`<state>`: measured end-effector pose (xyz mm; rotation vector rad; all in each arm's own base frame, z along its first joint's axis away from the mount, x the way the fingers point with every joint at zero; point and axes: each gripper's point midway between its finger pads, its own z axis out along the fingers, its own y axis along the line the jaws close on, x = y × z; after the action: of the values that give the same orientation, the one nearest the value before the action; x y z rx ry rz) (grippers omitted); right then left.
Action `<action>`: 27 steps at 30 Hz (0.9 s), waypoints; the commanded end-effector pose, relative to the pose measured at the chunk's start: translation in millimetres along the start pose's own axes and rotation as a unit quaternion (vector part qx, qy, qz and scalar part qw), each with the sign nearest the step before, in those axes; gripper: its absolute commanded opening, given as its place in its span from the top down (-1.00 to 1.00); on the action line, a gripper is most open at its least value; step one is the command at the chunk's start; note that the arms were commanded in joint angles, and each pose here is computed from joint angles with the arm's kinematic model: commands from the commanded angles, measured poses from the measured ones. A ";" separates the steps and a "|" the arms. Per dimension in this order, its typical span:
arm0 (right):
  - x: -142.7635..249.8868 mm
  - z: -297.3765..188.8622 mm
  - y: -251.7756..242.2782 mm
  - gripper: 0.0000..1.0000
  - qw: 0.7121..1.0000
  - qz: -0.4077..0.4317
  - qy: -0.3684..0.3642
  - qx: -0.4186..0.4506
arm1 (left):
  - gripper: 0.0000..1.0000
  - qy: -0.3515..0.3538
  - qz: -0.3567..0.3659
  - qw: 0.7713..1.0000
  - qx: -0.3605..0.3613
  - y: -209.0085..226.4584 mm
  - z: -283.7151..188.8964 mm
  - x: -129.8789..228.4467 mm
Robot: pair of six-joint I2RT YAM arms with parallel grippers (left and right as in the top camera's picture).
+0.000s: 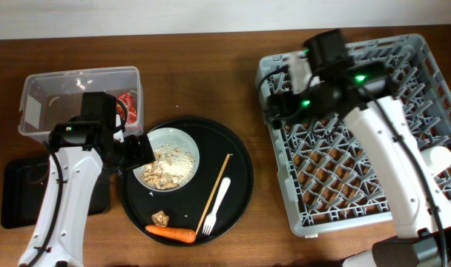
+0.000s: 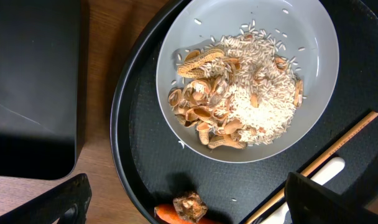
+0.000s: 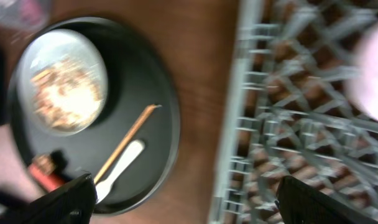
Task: Sort waste into correct bins and load items into the dishwasher rack
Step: 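Move the right gripper to the wooden chopsticks on the round tray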
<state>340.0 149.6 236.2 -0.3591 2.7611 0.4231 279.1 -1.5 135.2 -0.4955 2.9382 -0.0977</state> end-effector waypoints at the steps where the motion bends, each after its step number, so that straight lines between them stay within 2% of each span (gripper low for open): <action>1: 11.1 11.2 32.1 -0.91 0.999 -0.017 0.031 -0.036 | -0.98 0.004 -0.006 1.000 0.002 -0.1 -1.1 1.2; 12: 90.7 62.0 71.3 -0.92 0.984 0.041 0.172 -0.018 | -0.98 0.008 0.018 1.000 0.002 -10.0 -0.7 6.4; 21: 147.7 117.0 106.9 -0.82 0.976 0.084 0.200 0.020 | -0.98 0.007 0.018 1.000 0.003 -10.2 -0.7 6.0; 24: 156.1 128.1 108.3 -0.82 0.976 0.091 0.190 0.061 | -0.98 0.007 0.018 1.000 0.003 -10.1 -0.8 6.1; 27: 159.8 142.4 116.6 -0.81 0.976 0.083 0.191 0.064 | -0.98 0.008 0.018 1.000 0.003 -10.2 -0.7 6.2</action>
<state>196.0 270.2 97.4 -0.2924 3.1927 0.3302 275.2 -11.9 134.6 -0.4423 2.9631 -0.0983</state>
